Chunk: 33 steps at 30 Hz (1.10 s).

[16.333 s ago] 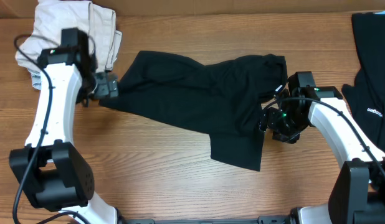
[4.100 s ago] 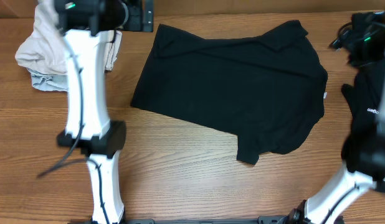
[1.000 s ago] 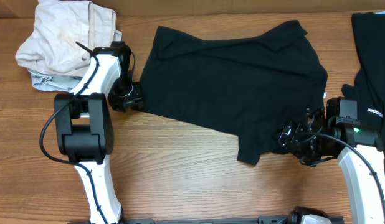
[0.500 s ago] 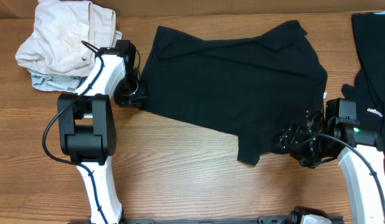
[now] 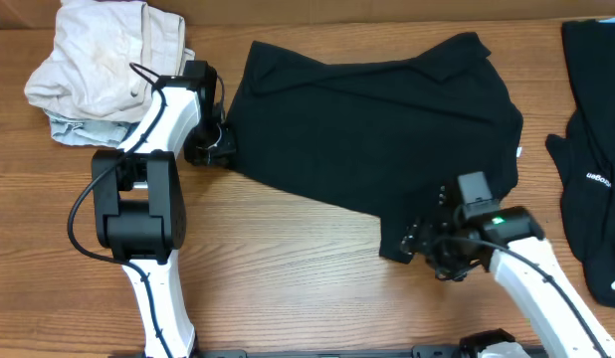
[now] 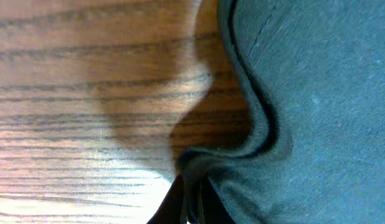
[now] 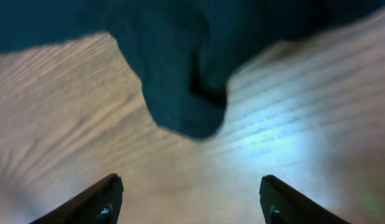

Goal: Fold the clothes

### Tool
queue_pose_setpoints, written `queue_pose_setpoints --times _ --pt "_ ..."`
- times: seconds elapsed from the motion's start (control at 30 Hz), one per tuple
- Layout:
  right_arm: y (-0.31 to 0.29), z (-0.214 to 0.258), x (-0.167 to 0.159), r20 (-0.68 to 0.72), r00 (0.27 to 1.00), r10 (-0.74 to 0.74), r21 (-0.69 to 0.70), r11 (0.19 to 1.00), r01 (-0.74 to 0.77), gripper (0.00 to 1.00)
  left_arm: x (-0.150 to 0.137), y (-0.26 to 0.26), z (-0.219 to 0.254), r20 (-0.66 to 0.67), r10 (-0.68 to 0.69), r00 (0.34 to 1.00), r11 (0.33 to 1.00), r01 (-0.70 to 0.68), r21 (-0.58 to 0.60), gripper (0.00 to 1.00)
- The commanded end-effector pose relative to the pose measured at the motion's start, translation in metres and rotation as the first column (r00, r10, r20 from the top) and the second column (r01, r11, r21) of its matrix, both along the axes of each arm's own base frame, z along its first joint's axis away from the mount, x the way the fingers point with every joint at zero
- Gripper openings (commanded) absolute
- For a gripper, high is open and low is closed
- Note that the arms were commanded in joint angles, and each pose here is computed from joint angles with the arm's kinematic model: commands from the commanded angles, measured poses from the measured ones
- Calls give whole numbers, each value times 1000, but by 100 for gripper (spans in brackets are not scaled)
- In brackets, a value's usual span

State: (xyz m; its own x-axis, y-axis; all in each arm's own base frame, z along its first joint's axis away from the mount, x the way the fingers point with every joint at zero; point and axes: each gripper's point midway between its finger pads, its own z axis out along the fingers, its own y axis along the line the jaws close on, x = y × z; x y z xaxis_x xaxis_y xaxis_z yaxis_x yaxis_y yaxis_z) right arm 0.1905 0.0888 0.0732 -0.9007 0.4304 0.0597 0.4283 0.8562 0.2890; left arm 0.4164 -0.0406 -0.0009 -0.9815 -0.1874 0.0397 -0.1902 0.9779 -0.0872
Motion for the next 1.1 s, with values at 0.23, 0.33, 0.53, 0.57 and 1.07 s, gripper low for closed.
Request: queue_pose_setpoints --times 0.23,0.33,0.53,0.57,1.07 --pt "-4 -58 8 62 989 -131 -145 980 139 69 -1 1 -19 -15 -10 1000 1000 10 2 4" --pt "-3 -74 9 34 991 -130 -159 978 134 69 -1 3 -19 -14 -17 1000 1000 17 17 4" --pt "-4 -86 10 10 992 -122 -177 977 122 17 -1 5 -19 -15 -16 1000 1000 16 25 4" --pt "-5 -85 9 9 992 -125 -182 975 125 8 -1 6 -19 -14 -15 1000 999 15 28 4" --pt "-12 80 26 51 986 157 -166 975 -147 11 4 57 12 -34 23 999 997 -20 76 4"
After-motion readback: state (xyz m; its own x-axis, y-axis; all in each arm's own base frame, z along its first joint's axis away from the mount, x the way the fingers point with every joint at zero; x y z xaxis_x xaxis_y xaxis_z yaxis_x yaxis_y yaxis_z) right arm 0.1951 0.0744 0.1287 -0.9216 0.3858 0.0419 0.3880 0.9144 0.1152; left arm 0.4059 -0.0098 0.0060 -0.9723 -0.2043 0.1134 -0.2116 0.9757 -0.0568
